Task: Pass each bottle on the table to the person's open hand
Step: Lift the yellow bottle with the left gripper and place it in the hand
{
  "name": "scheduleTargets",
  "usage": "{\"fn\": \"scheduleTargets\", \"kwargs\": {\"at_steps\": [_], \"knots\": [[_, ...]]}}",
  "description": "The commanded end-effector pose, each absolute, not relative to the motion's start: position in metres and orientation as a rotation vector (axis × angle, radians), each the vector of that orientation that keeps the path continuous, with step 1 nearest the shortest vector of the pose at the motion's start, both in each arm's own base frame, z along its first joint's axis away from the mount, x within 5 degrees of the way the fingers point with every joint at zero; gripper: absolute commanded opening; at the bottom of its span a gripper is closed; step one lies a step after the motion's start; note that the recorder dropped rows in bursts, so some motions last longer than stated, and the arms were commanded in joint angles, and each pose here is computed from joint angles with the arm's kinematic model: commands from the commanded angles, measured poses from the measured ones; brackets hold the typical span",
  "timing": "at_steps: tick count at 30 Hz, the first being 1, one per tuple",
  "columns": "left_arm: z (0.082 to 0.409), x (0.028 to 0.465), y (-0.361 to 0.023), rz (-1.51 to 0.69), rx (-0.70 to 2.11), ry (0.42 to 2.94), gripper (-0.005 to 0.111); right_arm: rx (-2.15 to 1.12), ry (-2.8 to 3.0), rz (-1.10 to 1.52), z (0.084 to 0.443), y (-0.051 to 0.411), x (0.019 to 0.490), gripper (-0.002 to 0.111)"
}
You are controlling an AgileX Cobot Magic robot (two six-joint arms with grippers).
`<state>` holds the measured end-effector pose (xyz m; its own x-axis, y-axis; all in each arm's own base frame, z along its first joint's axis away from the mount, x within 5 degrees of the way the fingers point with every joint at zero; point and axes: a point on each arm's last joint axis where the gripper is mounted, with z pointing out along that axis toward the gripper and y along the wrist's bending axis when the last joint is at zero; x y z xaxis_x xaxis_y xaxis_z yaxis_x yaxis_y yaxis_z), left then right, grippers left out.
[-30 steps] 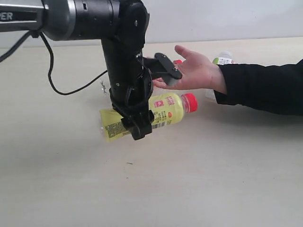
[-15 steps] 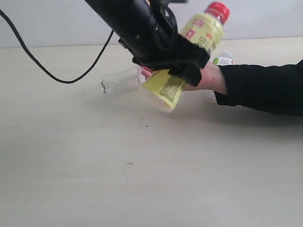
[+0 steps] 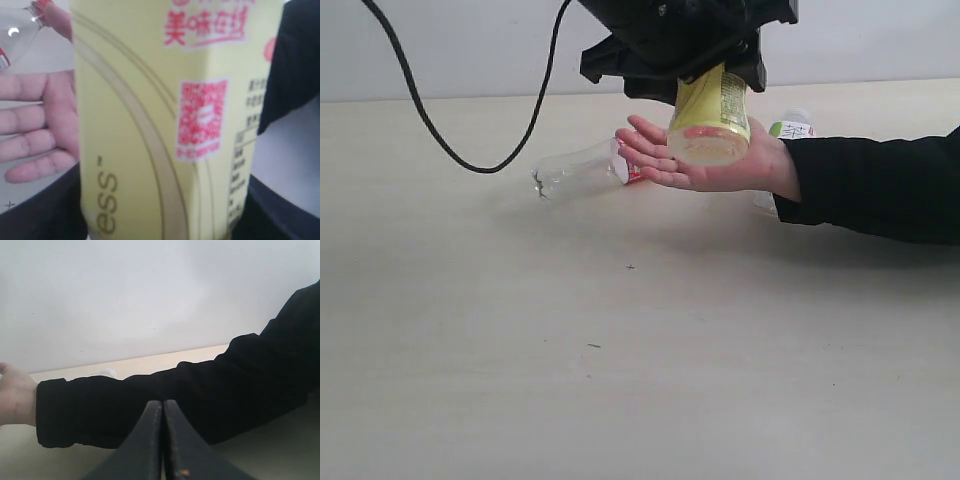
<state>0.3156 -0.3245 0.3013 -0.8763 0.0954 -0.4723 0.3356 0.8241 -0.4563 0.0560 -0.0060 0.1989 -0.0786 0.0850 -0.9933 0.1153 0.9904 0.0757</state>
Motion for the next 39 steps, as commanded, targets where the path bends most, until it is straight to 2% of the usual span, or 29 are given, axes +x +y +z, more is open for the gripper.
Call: {"fn": "scheduleTargets", "kwargs": {"at_steps": [1, 11, 22, 24, 29, 39], "knots": [[0.300, 0.331, -0.326, -0.635, 0.169, 2.593, 0.000, 0.153, 1.653, -0.031, 0.197, -0.006, 0.056, 0.000], [0.269, 0.352, -0.339, -0.563, 0.124, 2.629, 0.000, 0.153, 1.653, -0.031, 0.197, -0.006, 0.056, 0.000], [0.243, 0.375, -0.330, -0.548, 0.031, 2.649, 0.003, 0.153, 1.653, -0.031, 0.197, -0.006, 0.056, 0.000], [0.240, 0.376, -0.332, -0.567, 0.024, 2.643, 0.010, 0.153, 1.653, -0.031, 0.197, -0.006, 0.056, 0.000], [0.235, 0.379, -0.337, -0.623, 0.001, 2.628, 0.038, 0.153, 1.653, -0.031, 0.197, -0.006, 0.056, 0.000], [0.235, 0.382, -0.340, -0.662, -0.004, 2.579, 0.079, 0.153, 1.653, -0.031, 0.197, -0.006, 0.056, 0.000]]}}
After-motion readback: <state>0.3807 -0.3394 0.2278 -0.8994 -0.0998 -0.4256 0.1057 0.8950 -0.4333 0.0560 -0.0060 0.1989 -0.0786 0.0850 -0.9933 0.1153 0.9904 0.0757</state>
